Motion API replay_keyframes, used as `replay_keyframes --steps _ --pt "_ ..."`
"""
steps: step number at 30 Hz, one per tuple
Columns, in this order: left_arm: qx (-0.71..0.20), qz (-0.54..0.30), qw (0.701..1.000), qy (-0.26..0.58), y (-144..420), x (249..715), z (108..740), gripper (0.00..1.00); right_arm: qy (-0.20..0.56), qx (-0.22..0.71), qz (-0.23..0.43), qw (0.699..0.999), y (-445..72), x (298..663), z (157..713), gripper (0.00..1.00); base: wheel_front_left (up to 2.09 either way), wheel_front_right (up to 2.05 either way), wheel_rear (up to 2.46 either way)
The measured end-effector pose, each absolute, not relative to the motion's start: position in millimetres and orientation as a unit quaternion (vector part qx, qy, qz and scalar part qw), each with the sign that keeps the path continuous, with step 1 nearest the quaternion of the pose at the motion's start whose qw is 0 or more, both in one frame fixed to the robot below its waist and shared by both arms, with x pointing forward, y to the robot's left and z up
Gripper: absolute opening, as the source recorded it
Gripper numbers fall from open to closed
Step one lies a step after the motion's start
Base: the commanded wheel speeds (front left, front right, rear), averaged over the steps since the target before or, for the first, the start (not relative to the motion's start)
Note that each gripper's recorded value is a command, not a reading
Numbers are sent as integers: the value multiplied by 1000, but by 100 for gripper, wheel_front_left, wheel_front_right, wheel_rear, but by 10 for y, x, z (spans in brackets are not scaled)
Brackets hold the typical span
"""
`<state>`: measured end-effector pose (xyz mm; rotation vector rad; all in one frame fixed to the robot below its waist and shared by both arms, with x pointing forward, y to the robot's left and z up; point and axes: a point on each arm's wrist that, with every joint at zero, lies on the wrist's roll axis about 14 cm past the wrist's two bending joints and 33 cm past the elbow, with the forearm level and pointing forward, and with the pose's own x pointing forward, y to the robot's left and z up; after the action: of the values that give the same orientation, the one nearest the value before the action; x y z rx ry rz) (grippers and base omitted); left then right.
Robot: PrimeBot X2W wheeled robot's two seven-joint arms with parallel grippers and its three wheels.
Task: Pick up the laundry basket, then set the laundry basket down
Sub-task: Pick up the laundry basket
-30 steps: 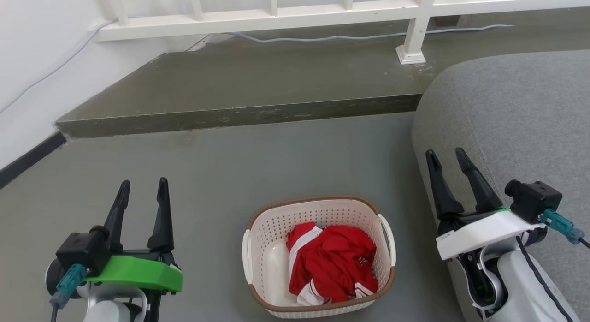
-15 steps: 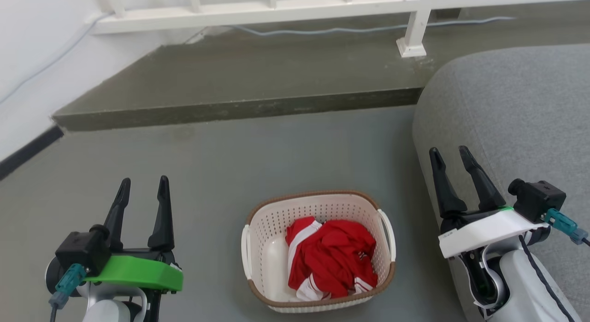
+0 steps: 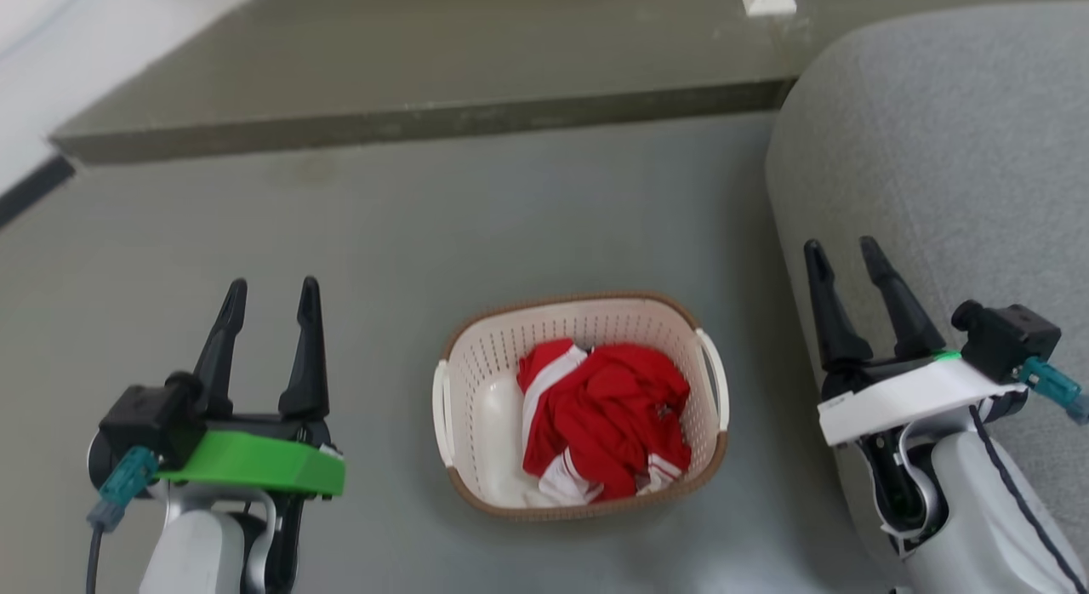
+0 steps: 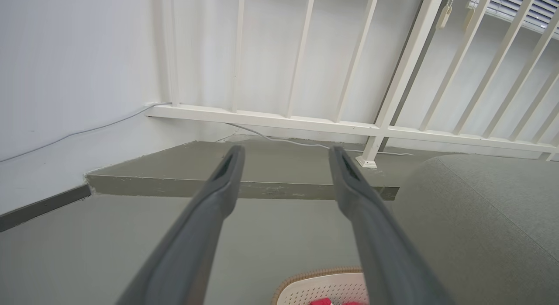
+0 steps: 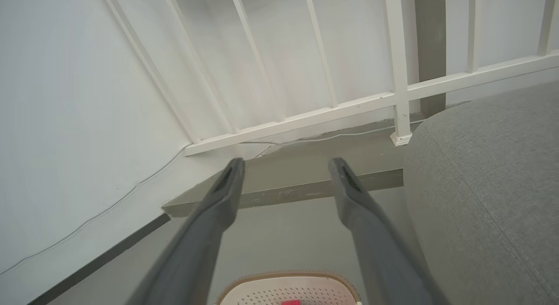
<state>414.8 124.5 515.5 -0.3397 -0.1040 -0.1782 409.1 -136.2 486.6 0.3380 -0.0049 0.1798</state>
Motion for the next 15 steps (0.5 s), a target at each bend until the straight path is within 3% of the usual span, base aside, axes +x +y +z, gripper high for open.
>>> replay_keyframes --steps 15 --pt "-186 -106 976 42 1009 4599 4413 100 93 142 74 983 -1450 4486 4087 100 0 0 0"
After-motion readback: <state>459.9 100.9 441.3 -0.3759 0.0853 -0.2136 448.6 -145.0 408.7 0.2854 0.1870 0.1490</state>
